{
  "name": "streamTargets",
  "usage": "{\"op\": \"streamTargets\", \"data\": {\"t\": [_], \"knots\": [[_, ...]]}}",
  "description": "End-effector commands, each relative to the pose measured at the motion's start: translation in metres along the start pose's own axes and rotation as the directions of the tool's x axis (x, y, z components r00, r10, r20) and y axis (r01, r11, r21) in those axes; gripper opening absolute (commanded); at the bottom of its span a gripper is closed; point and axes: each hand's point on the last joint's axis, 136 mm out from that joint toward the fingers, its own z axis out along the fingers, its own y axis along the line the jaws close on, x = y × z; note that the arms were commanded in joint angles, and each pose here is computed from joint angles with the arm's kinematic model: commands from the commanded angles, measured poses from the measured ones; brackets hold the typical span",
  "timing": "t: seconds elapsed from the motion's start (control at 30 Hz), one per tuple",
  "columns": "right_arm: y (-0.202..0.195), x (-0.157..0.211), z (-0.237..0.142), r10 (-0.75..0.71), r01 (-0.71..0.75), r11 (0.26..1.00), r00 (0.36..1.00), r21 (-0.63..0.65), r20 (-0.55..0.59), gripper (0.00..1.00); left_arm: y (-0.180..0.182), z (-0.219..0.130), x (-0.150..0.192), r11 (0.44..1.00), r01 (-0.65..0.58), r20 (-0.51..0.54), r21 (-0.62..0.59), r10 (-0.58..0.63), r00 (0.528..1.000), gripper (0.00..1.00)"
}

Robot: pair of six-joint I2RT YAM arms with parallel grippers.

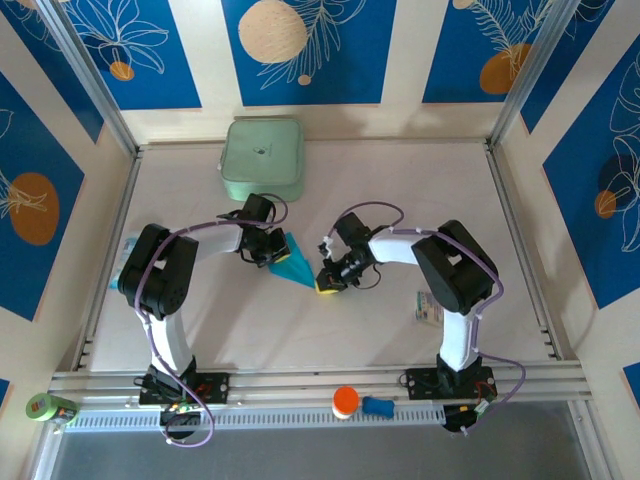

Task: Fold a paper plane with a square sheet of paper (pick it up from the middle)
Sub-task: Fourth fold the wing at the center of the table.

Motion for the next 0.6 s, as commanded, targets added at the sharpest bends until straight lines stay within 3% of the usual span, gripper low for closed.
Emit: {"op": "streamTargets", "data": {"t": [0.0, 0.13, 0.27, 0.43, 0.57], "knots": [[-0.013, 0.022, -0.01, 0.106, -0.104, 0.993, 0.993, 0.057, -0.045, 0.03, 0.042, 0.014, 0.01, 0.987, 0.021, -0.029, -0.157, -0.026, 0.999, 0.08], [0.03, -0.016, -0.04, 0.008, -0.007, 1.0, 0.995, -0.012, 0.101, 0.07, -0.008, -0.007, -0.003, 1.0, -0.02, 0.004, 0.011, 0.02, 1.0, 0.14], [0.048, -0.043, -0.053, -0.023, 0.029, 0.999, 0.982, -0.029, 0.186, 0.16, -0.048, -0.044, -0.013, 0.989, -0.051, 0.08, 0.141, 0.04, 0.996, 0.29], [0.055, -0.063, -0.047, -0.015, 0.025, 0.998, 0.983, -0.051, 0.184, 0.24, -0.039, -0.073, -0.016, 0.99, -0.015, 0.168, 0.137, -0.008, 0.986, 0.47], [0.055, -0.076, -0.036, -0.023, 0.03, 0.999, 0.984, -0.038, 0.175, 0.33, -0.018, -0.082, -0.012, 0.989, 0.041, 0.213, 0.142, -0.071, 0.974, 0.55]]}}
